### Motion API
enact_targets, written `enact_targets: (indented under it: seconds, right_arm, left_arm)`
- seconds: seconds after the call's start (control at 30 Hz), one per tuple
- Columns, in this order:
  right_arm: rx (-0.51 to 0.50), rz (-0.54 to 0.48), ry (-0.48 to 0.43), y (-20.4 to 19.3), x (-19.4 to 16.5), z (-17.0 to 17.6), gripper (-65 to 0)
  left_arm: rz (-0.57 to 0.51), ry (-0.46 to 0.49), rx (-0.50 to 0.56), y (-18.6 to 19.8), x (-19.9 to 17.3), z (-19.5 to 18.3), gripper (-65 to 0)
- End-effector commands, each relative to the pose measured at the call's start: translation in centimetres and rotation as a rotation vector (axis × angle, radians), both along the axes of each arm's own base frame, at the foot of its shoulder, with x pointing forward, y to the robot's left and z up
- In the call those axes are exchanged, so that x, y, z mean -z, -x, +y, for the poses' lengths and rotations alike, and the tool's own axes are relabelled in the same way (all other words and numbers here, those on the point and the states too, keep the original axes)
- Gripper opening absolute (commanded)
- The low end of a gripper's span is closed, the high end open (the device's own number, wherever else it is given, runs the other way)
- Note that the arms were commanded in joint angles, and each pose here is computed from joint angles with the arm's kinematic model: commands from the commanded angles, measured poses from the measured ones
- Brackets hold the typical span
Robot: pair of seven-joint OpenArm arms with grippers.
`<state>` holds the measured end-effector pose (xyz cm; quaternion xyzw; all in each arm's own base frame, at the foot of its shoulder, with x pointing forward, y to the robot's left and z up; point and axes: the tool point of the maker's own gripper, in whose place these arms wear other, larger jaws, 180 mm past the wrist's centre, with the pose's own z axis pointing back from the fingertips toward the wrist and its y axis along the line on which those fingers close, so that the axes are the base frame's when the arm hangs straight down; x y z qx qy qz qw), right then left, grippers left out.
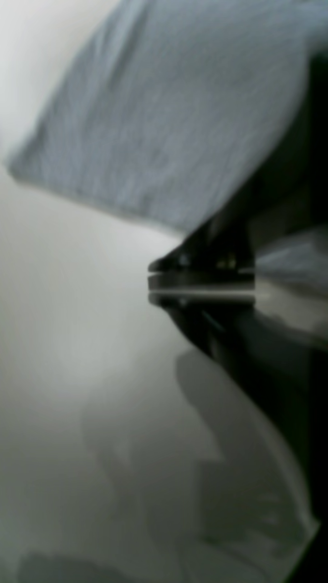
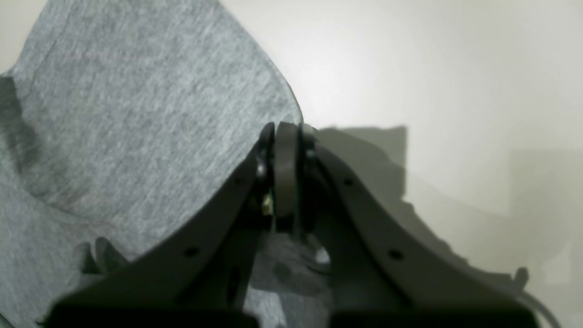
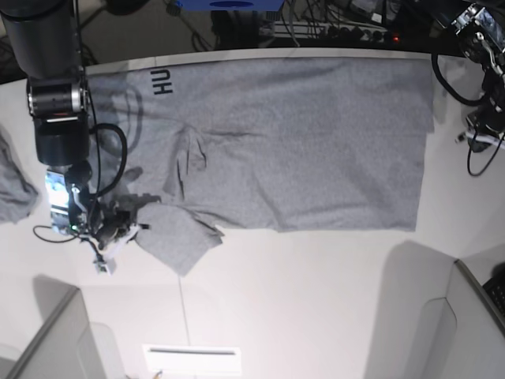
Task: Fold the T-shirt properly
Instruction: 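Move both grippers to the shirt's side edge near the hem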
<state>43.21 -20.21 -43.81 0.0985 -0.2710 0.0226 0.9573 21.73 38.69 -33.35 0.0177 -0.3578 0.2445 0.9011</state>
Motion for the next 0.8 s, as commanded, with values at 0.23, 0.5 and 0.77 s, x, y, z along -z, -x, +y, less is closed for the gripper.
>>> enact_targets:
  seconds: [0.23, 0.5, 0.77]
  right_arm:
    - [-0.002, -0.023, 0.005, -1.0, -1.2, -0.3, -65.0]
    - [-0.003, -0.025, 0.003, -1.1, -1.4, -0.2, -65.0]
    - [-0.002, -0.025, 0.004, -1.1, -1.4, -0.2, -65.0]
  left_arm:
    - [-0.014, -0.048, 0.004, -6.8, -1.0, 1.9, -10.2]
    - [0.027, -0.063, 0.14, -14.8, 3.8, -0.5, -10.2]
    - [0.014, -0.014, 0.187, -18.7, 5.9, -3.0, -10.2]
